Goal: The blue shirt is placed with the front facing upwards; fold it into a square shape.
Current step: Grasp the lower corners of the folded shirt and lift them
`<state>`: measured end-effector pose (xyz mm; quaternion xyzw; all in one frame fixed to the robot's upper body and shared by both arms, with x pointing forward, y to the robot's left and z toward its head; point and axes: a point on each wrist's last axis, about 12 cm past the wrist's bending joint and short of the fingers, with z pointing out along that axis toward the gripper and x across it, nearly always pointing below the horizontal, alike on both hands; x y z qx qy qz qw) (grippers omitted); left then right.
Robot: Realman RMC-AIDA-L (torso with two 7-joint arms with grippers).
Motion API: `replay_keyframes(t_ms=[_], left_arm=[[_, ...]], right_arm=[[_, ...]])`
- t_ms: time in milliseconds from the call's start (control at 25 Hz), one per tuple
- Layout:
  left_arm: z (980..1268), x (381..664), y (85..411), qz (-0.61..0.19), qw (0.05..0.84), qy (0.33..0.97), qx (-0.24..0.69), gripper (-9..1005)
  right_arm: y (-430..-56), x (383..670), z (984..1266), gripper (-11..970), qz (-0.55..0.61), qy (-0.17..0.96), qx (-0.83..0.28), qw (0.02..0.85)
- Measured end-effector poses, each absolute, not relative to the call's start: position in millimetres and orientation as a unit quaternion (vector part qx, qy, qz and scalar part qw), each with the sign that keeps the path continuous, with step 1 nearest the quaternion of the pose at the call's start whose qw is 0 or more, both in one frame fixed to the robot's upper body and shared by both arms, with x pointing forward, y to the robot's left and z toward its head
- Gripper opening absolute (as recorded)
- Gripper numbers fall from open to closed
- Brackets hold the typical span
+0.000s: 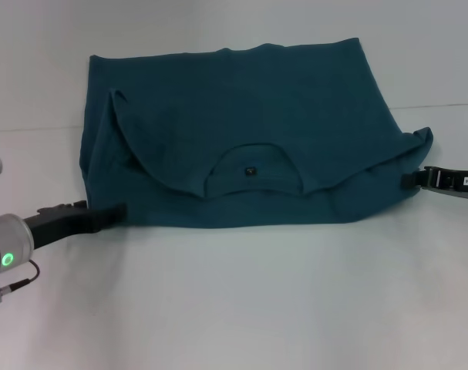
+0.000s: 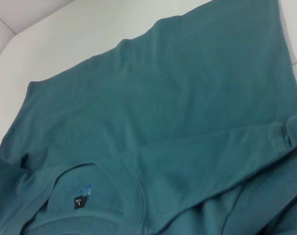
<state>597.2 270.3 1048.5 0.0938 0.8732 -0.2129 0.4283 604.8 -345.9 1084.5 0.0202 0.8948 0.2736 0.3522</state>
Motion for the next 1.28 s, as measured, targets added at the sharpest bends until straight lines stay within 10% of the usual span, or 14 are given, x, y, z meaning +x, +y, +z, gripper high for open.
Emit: replay_keyframes(t_ms=[1080, 1280], left_arm=[[1049, 600, 257, -0.2, 0.419, 0.875, 0.139, 744], [1049, 601, 258, -0.198, 0.42, 0.875, 0.138, 562]], right_arm=[[-347, 606, 1085, 21, 0.27, 0.895, 0.02, 0.355], [-347, 605, 1085, 20, 0.27, 0.895, 0.021, 0.355]])
